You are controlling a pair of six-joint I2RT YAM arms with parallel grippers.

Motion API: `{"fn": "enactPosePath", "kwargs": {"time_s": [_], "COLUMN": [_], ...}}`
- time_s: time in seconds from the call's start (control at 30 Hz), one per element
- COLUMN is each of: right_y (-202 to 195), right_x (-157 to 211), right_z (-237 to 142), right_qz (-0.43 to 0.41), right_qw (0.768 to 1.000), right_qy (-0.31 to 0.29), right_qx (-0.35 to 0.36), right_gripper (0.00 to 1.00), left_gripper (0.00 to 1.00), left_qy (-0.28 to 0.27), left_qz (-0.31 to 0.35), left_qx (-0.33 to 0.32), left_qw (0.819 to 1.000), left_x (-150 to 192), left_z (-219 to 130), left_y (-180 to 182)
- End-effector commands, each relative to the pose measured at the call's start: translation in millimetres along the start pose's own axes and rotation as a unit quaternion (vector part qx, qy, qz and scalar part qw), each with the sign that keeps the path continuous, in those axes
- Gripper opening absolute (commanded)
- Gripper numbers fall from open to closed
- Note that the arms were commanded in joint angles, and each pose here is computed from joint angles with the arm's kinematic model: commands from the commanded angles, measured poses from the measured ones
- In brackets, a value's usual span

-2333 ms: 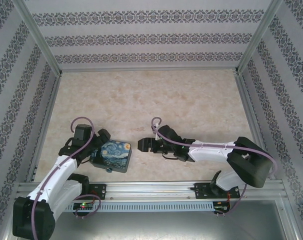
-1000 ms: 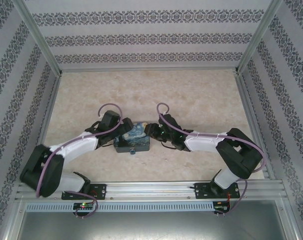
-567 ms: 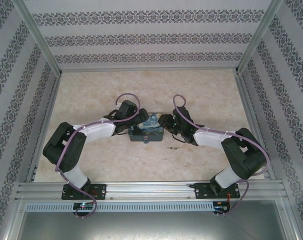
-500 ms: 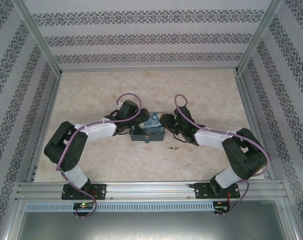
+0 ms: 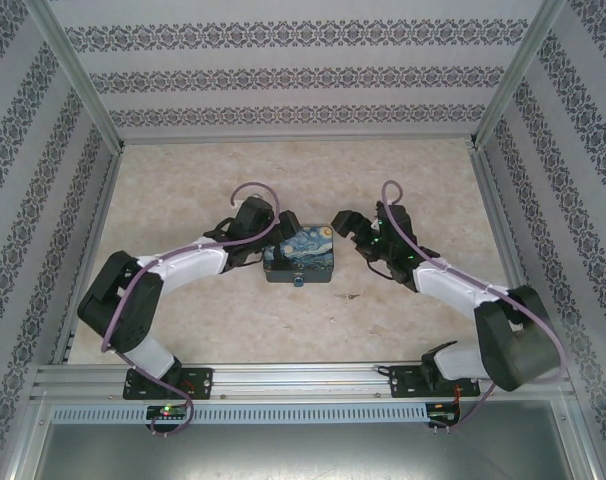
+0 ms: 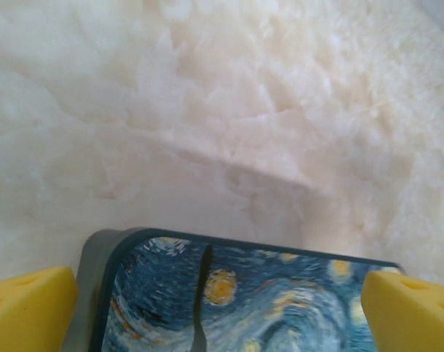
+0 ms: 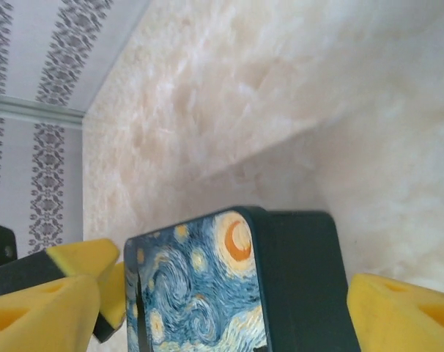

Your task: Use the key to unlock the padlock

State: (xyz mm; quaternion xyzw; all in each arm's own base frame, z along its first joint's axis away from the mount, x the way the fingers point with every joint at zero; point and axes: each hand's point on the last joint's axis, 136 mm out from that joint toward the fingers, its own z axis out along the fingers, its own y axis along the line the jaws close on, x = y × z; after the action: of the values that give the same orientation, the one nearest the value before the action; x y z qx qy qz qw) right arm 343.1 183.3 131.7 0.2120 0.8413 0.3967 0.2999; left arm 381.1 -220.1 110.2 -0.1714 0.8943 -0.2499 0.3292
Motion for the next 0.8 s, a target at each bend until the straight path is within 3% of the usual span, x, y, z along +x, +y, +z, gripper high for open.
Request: {"fn": "enactPosePath", "kwargs": {"time_s": [0.0,0.13,0.23,0.3,0.37,0.43,0.57,0.7,0.77], "right_y": [-16,-33,-44,-45,-39,-30,-37,-46,-51], "right_x": [-4,-30,-62,-80,-87,-82,-74,-37,-16], "right_z": [-16,-42,-69,-83,-85,-78,-71,-55,-48], "right_qz": [-0.033,-0.102,-0.158,-0.165,-0.165,-0.192,-0.172,-0.173,-0.164], "right_qw": [0.999,0.981,0.938,0.918,0.926,0.944,0.964,0.969,0.972], "right_qy": [0.005,-0.022,-0.076,-0.104,-0.091,-0.045,-0.034,0.057,0.089], "right_qx": [0.037,0.165,0.300,0.345,0.327,0.265,0.198,0.165,0.141], "right_gripper": [0.98,0.98,0.98,0.98,0.98,0.98,0.98,0.98,0.93], "left_gripper": [0.99,0.99,0.99,0.99,0.99,0.99,0.99,0.99,0.99], "left_qy": [-0.036,-0.054,-0.059,-0.066,-0.079,-0.091,-0.109,-0.092,-0.076], "left_qz": [0.017,0.024,0.025,0.024,0.013,-0.006,-0.028,-0.032,-0.019], "left_qx": [-0.013,-0.015,-0.019,-0.026,-0.035,-0.042,-0.062,-0.056,-0.060], "left_qw": [0.999,0.998,0.998,0.997,0.996,0.995,0.992,0.994,0.995], "left_x": [-28,-44,-51,-55,-60,-65,-72,-68,-62], "left_z": [-24,-44,-57,-64,-71,-78,-95,-103,-105], "left_y": [6,7,6,8,14,23,41,49,50]}}
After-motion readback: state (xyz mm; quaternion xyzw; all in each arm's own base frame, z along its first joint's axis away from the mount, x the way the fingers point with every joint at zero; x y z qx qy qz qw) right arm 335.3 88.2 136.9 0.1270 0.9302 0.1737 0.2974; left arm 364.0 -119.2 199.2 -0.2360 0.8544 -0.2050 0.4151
